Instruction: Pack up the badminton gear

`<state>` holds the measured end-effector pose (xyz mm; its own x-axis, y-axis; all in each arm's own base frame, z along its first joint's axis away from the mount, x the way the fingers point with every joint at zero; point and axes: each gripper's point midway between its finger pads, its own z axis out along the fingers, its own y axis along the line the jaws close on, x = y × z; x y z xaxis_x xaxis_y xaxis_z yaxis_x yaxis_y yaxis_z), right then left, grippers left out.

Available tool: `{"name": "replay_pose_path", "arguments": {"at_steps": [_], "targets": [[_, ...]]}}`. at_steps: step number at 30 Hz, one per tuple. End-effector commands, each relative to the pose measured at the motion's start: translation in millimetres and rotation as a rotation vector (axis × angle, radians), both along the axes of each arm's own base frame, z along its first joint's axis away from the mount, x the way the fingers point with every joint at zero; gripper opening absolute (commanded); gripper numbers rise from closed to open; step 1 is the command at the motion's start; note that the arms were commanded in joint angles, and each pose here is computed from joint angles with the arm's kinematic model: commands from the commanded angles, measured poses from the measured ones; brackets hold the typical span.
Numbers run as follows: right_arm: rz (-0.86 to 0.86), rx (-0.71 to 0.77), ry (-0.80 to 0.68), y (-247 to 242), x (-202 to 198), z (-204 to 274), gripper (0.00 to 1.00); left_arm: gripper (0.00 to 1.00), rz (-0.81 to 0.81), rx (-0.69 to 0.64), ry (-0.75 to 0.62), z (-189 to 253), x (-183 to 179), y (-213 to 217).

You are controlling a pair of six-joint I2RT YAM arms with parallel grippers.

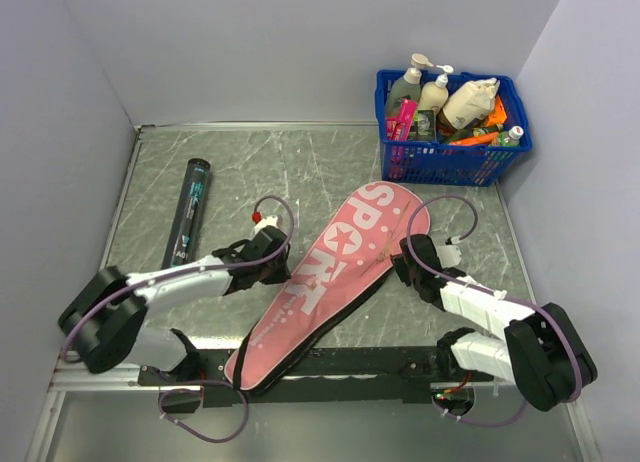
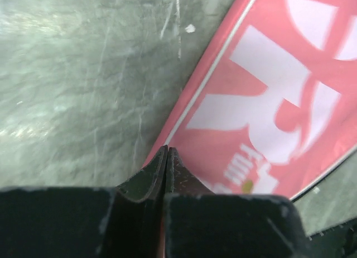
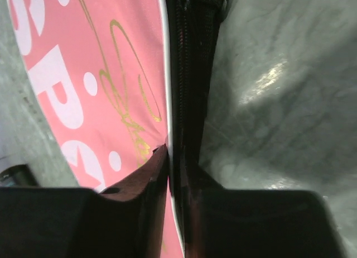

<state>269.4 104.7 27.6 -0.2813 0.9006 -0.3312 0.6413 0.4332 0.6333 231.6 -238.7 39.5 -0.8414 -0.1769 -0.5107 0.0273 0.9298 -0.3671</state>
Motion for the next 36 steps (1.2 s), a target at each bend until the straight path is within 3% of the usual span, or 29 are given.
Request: {"name": "replay_pose_path", "arguments": {"at_steps": [1, 4, 8, 15, 22, 29, 32, 36], "targets": [[0.005, -0.078, 0.083, -11.2, -17.6, 0.1, 0.41, 0.04, 0.011, -0.045, -0.15, 57.1, 5.3, 6.1], [0.023, -0.107, 0.044, -14.6, -14.7, 18.4, 0.52, 0.06, -0.007, -0.096, -0.198, 91.3, -2.5, 4.1], [0.098, -0.149, 0.053, -15.8, -26.7, 31.2, 0.57, 0.05, -0.098, -0.184, -0.147, 106.0, -35.4, -13.4], [0.302, -0.222, 0.058, -16.0, -57.1, 39.7, 0.61, 0.04, -0.259, -0.174, -0.008, 74.6, -113.3, -44.8], [0.356, -0.262, -0.035, -25.8, -72.4, 65.7, 0.62, 0.05, -0.363, -0.146, 0.108, 40.6, -180.7, -53.3], [0.374, -0.246, -0.046, -23.8, -77.3, 65.6, 0.63, 0.07, -0.299, -0.007, 0.172, -15.3, -184.0, -30.6], [0.379, -0.229, -0.038, -21.0, -78.3, 56.6, 0.63, 0.07, -0.246, 0.068, 0.19, -36.8, -170.8, -12.5], [0.371, -0.219, -0.035, -20.2, -78.2, 50.6, 0.63, 0.08, -0.14, 0.057, 0.182, -46.0, -141.9, 9.0]]}}
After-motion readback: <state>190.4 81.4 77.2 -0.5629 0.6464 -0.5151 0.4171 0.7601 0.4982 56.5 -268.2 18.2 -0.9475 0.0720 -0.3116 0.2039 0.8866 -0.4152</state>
